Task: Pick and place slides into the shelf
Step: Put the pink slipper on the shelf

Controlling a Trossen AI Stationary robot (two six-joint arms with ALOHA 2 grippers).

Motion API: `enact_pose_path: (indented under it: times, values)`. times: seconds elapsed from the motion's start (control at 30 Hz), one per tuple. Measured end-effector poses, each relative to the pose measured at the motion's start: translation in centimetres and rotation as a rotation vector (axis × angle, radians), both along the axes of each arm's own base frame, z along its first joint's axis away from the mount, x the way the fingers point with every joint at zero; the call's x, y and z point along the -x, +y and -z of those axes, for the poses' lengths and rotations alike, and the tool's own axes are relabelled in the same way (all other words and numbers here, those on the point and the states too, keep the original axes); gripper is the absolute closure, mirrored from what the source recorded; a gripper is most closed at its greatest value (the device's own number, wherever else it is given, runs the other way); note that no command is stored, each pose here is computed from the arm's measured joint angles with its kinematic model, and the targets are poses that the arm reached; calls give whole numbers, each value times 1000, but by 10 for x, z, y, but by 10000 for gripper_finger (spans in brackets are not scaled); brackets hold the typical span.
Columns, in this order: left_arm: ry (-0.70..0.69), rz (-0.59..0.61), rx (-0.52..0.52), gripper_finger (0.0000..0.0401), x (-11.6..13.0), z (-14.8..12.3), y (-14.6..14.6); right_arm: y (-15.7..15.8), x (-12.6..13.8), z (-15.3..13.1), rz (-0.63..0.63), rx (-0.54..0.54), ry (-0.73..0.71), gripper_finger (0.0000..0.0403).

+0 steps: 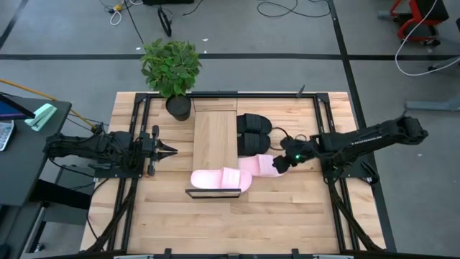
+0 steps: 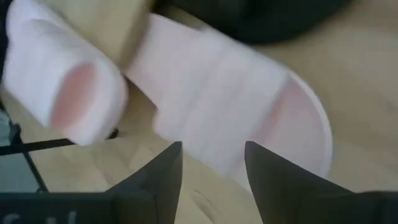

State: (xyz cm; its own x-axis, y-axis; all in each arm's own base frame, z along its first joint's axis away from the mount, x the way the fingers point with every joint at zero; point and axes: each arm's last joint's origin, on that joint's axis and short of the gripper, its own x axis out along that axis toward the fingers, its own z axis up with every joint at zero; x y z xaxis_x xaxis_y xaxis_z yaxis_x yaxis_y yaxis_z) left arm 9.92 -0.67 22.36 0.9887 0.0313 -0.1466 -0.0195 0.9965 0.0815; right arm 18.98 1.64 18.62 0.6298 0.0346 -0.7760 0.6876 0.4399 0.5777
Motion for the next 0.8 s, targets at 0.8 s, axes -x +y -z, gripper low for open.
enact_pose_path:
  times: [0.8]
  values:
    - [-1, 0, -2, 364, 0, 0, 0, 4, 17, 41, 162, -66, -172, 186]
